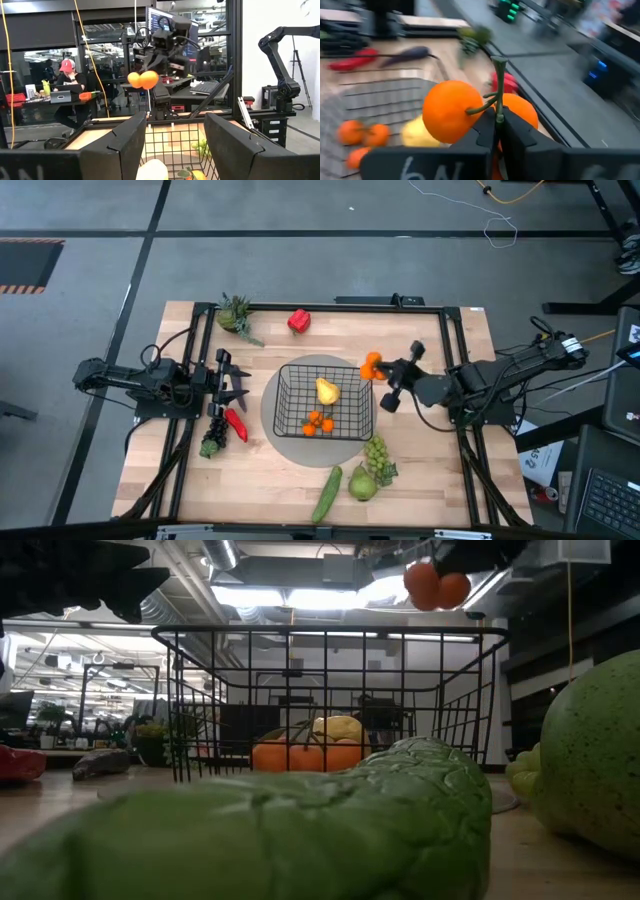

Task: Build produce basket
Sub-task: Put the tangerine into the black wire basket

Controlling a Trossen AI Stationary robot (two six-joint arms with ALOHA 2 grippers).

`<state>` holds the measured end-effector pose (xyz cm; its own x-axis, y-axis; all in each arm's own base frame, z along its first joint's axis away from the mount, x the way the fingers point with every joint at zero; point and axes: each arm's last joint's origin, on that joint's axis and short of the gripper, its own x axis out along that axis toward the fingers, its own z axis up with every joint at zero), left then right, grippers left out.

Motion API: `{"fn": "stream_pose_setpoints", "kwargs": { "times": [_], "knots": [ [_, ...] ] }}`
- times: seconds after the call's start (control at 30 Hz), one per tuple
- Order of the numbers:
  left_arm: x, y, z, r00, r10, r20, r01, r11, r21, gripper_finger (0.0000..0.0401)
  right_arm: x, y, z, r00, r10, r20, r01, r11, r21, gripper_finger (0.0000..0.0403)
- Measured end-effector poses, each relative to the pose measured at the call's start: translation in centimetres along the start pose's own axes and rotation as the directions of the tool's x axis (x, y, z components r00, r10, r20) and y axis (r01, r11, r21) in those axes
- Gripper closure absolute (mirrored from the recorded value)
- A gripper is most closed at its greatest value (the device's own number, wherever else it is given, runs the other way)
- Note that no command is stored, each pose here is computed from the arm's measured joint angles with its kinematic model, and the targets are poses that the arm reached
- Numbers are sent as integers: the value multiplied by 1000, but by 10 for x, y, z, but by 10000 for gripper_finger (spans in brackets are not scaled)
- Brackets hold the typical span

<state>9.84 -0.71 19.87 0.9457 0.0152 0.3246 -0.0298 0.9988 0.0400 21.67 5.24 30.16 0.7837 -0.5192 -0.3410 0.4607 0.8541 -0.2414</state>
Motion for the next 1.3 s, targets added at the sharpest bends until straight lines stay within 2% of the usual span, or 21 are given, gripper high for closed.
{"fn": "stream_pose_setpoints", "kwargs": {
  "times": [0.17,0.23,0.4,0.6,0.73,0.97,1.03,1.1,1.13,1.17,1.23,1.3],
  "knots": [
    [0,0,0,1000,0,0,0,1000,0,204,-1,5,9,986,158,55,-154,985,-77,375],
    [0,0,0,1000,0,0,0,1000,0,204,0,6,12,980,183,82,-176,980,-91,374],
    [0,0,0,1000,0,0,0,1000,0,204,4,1,16,980,170,105,-158,981,-110,353],
    [0,0,0,1000,0,0,0,1000,0,204,17,2,21,961,239,142,-233,971,-61,278],
    [0,0,0,1000,0,0,0,1000,-1,204,21,2,23,958,234,164,-230,972,-42,239],
    [0,0,0,1000,0,0,0,1000,1,204,21,3,23,958,236,165,-233,972,-33,226],
    [0,0,0,1000,0,0,0,1000,5,204,21,4,23,940,299,165,-305,952,12,228],
    [0,0,0,1000,0,0,0,1000,6,204,21,7,23,891,424,164,-430,903,4,228],
    [0,0,0,1000,0,0,0,1000,6,204,21,7,24,875,454,168,-461,888,2,228],
    [0,0,0,1000,0,0,0,1000,6,204,21,6,25,881,438,179,-450,892,34,228],
    [0,0,0,1000,0,0,0,1000,6,204,24,1,25,925,338,176,-362,923,133,228],
    [0,0,0,1000,0,0,0,1000,6,204,27,-1,21,931,336,141,-352,929,113,228]
  ]
}}
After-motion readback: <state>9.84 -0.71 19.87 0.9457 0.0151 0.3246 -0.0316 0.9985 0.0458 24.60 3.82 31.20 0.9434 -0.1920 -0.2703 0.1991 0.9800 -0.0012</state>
